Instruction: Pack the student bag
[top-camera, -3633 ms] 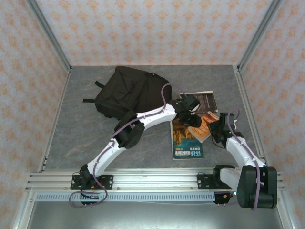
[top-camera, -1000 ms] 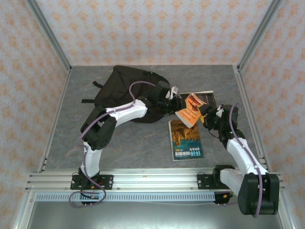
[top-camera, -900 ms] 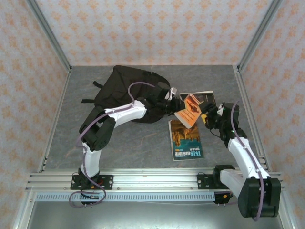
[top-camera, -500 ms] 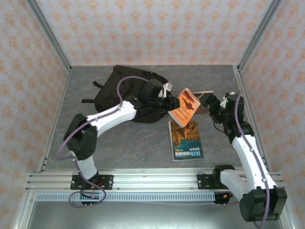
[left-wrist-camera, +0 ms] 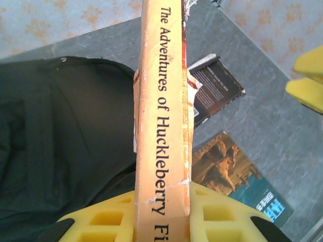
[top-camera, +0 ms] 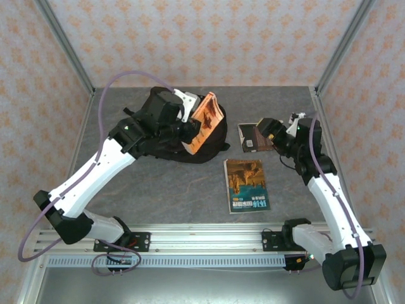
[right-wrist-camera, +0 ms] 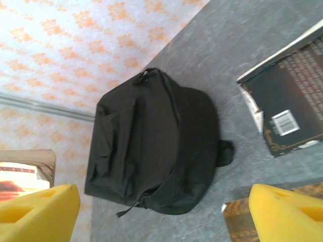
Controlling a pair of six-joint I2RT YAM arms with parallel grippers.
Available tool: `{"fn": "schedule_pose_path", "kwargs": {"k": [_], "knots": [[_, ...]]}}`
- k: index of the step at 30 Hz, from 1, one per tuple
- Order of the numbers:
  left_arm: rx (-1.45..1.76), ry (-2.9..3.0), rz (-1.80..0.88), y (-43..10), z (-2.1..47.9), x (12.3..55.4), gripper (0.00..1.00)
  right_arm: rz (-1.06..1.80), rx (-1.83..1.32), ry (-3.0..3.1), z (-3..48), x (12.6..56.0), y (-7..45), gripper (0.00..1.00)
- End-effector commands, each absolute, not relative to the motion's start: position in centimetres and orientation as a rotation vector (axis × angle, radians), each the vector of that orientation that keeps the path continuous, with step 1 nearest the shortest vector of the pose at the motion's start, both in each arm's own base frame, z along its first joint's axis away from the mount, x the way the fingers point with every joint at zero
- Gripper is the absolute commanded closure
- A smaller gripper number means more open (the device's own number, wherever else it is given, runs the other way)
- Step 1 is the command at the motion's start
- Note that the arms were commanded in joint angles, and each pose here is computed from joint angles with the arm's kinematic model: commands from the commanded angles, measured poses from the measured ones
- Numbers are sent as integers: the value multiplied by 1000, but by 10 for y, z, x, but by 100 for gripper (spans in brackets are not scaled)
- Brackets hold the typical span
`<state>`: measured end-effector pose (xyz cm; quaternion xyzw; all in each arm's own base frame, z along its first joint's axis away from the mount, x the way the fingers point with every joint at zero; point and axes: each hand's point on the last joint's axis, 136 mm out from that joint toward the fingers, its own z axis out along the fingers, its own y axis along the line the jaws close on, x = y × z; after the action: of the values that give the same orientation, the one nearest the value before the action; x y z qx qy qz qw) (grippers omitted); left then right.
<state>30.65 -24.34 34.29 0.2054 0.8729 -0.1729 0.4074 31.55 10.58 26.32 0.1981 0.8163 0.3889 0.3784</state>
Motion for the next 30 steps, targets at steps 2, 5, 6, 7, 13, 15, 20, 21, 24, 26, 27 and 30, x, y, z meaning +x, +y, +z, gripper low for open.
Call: {"fn": "schedule_pose_path", "kwargs": {"k": [2, 5, 6, 7, 13, 15, 20, 21, 24, 26, 27, 30], "knots": [[852, 2242, -474, -253, 330, 275, 100, 1128, 225, 2014, 301, 309, 149, 12], [951, 2182, -688, -272, 329, 253, 100, 1222, 20, 1909, 318, 300, 177, 16], [983, 2186, -751, -275, 328, 247, 100, 1247, -40, 1841, 323, 298, 183, 16], [1008, 2194, -807, -278, 326, 243, 100, 1272, -104, 1767, 326, 294, 188, 18], [1084, 2159, -1013, -292, 313, 223, 100, 1144, -359, 1611, 319, 284, 196, 16], [1081, 2136, -1050, -294, 307, 219, 100, 1173, -403, 1557, 320, 279, 199, 15], [1062, 2144, -1025, -288, 303, 219, 100, 1218, -460, 1509, 325, 263, 205, 12], [1049, 2141, -1020, -287, 305, 219, 100, 1226, -472, 1498, 327, 258, 207, 12], [1032, 2146, -990, -284, 303, 221, 100, 1221, -468, 1453, 334, 251, 204, 11], [1017, 2153, -971, -282, 302, 222, 100, 1217, -461, 1423, 340, 245, 200, 10], [1011, 2152, -971, -281, 302, 222, 100, 1218, -457, 1411, 343, 241, 199, 9], [1004, 2143, -980, -280, 305, 220, 100, 1234, -442, 1385, 350, 232, 195, 8]]}}
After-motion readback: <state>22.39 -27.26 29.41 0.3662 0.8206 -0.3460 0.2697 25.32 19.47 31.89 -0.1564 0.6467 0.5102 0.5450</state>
